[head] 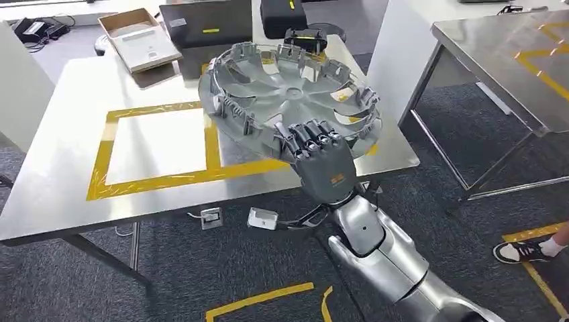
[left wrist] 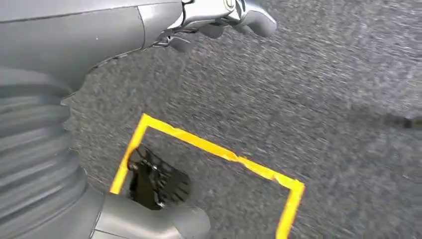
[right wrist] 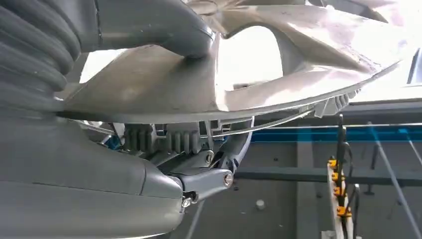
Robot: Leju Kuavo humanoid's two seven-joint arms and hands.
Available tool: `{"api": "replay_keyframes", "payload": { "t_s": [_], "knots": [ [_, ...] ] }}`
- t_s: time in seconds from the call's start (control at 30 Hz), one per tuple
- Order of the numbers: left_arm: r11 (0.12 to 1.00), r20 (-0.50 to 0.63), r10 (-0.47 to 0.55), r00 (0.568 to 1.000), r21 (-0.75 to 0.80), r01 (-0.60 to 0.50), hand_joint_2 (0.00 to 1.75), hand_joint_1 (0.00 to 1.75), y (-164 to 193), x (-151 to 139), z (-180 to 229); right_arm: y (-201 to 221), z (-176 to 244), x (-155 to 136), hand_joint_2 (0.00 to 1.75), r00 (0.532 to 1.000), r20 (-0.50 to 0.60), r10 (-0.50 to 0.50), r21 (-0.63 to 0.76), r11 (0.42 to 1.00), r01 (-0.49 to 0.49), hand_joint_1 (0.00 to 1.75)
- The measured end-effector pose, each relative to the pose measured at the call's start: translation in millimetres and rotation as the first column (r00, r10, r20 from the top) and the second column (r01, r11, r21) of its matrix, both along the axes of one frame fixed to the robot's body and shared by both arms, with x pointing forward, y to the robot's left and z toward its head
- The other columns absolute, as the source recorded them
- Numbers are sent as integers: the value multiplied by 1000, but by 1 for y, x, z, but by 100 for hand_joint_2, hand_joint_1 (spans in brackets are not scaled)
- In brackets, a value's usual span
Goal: Take the parts from the cabinet and place them on the table.
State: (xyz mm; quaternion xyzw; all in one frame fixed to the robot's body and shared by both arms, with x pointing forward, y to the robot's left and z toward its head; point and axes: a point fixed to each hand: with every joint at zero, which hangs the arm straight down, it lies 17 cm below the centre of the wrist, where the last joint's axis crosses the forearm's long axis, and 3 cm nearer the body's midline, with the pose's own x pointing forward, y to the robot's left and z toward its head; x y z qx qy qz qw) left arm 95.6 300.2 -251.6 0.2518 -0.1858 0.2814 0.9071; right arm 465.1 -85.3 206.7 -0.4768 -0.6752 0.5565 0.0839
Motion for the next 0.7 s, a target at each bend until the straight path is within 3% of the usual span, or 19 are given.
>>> {"api": "replay_keyframes", "payload": {
  "t_s": [0.7],
  "knots": [
    [999,23,-44,999,-10,45,175,0,-2,12,1,1,5,30,175,995,-63,77,-3,997,-77,175]
  ]
}}
